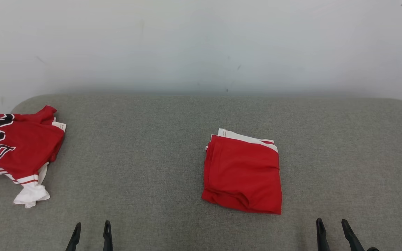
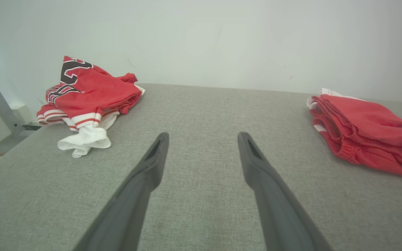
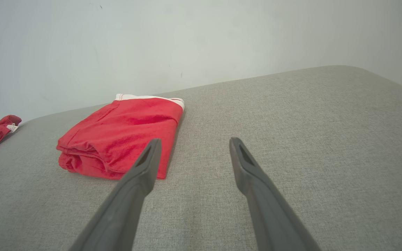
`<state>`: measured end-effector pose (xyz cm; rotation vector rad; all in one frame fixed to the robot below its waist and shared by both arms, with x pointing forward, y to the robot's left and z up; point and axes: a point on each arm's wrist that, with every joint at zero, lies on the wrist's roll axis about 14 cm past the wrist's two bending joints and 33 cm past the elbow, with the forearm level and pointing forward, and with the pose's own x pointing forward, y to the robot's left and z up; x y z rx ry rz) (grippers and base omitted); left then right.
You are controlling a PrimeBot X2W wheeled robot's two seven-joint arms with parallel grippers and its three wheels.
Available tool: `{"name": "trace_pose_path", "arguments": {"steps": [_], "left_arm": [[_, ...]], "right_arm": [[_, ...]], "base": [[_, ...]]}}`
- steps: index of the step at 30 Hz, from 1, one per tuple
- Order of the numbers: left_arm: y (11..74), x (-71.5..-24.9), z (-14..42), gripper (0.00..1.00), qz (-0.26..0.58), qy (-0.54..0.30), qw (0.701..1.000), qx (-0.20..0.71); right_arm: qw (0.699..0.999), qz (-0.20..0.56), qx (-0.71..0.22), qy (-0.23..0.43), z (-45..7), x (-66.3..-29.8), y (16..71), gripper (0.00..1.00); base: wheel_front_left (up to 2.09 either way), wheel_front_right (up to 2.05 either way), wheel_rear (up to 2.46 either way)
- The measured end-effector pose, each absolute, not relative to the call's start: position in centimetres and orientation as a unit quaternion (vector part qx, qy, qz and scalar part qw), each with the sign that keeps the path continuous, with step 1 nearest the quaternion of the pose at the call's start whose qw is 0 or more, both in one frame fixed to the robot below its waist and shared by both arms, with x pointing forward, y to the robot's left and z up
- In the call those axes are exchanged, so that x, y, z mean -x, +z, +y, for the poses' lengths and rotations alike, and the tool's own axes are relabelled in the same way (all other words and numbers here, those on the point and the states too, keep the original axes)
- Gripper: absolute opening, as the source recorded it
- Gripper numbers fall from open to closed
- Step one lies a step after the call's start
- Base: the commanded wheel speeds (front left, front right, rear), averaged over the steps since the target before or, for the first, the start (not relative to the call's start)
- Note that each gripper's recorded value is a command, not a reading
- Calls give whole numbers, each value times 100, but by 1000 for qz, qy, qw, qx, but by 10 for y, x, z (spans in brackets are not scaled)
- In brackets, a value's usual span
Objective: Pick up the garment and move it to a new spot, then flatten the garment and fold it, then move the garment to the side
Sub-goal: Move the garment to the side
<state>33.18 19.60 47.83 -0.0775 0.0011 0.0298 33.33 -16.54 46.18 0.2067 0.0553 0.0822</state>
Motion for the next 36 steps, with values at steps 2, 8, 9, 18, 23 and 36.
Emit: {"name": "trace_pose_path", "arguments": {"steps": [2,8,9,18,23,36], "left_arm": [[478,-332,196,100,1,15,999,39],[478,-332,196,100,1,15,999,39],[478,-332,196,100,1,15,999,39],[476,-331,197,100,4,18,999,39],[473,-329,196,100,8,16,999,40],[472,-332,204,100,12,28,999,43]], "right_arm": [[993,28,-103,40,-166,-333,462,100],[994,27,-103,39,-167,-333,462,100],[994,27,-103,39,-167,-333,462,100],[992,16,-109,58,-154,-359,471,100],[991,16,-106,77,-138,-395,476,100],[983,136,-97,80,-112,-464,429,100]], "base": [[0,0,0],[0,0,0],[0,0,0],[0,0,0],[0,0,0],[0,0,0]]}}
